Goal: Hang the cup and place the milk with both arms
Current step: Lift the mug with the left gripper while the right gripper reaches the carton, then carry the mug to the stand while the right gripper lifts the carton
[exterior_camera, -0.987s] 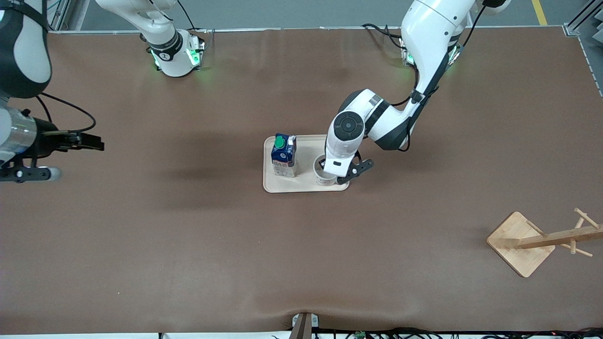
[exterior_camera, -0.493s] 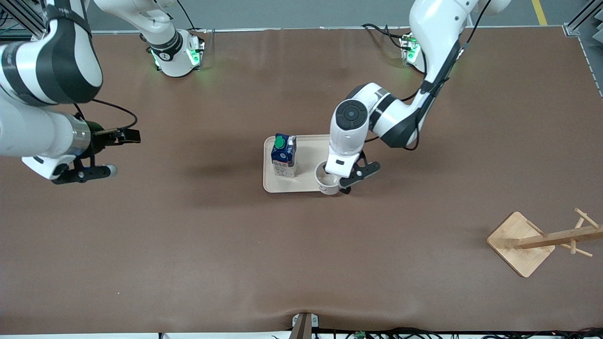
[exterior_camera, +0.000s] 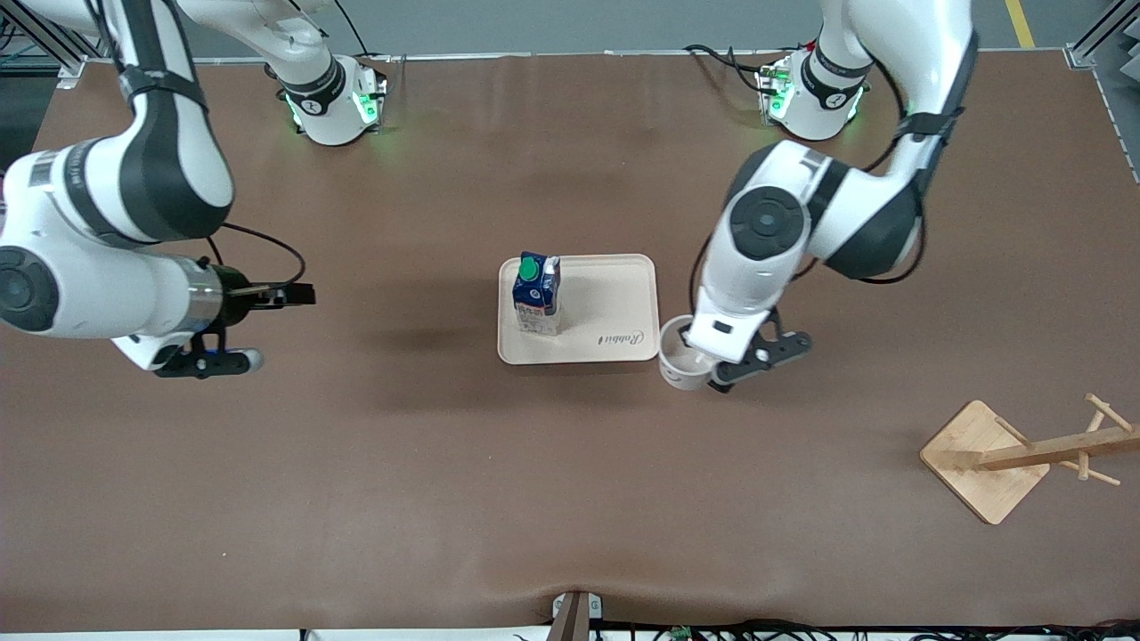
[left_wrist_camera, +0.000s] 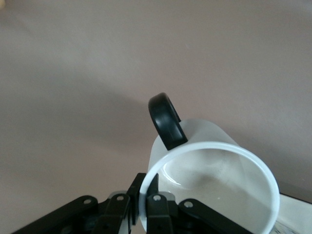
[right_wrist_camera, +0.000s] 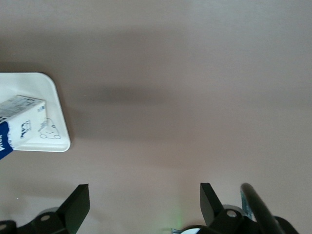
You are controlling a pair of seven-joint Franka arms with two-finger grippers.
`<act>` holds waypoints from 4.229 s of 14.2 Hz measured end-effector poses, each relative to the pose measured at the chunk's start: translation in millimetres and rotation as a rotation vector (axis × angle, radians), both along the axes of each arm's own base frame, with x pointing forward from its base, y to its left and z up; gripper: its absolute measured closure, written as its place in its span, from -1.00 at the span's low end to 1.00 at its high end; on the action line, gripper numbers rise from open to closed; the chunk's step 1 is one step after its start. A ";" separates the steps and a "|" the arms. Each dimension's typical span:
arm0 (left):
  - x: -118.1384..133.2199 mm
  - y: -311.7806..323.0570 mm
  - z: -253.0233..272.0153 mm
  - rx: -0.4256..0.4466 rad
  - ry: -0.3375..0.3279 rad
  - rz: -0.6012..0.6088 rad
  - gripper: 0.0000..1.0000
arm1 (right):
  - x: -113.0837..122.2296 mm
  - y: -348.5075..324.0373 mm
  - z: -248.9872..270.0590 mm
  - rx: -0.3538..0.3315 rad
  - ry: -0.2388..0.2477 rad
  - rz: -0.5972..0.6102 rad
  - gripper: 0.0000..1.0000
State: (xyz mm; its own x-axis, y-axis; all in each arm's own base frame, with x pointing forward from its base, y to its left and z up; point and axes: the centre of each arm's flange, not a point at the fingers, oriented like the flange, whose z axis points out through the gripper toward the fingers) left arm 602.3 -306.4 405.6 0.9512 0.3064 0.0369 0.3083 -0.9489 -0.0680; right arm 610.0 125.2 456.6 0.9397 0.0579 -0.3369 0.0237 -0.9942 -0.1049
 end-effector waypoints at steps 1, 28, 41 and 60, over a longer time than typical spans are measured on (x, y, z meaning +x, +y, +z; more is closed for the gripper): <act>7.3 17.0 5.0 0.002 0.002 -0.022 0.87 | -2.3 19.2 -0.6 -0.002 -0.010 0.017 -1.00; 60.6 379.6 123.8 0.106 0.063 -0.899 0.87 | -81.7 314.5 -94.8 0.044 -0.095 -0.106 -1.00; 64.8 430.6 114.2 0.124 0.046 -0.961 0.87 | -88.1 329.7 -124.7 -0.019 -0.111 -0.210 -0.11; 81.0 469.3 79.0 0.091 -0.048 -0.975 -0.43 | 34.3 0.9 45.7 -0.003 -0.018 -0.278 -0.04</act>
State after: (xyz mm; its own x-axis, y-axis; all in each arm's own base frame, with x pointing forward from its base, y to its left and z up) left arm 683.4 162.8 484.5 0.7825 -0.6191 0.0668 -0.6038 -0.7806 -0.1613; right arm 644.4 126.1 502.3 0.9254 -0.2042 -0.3193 -0.2483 -0.9631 -0.1038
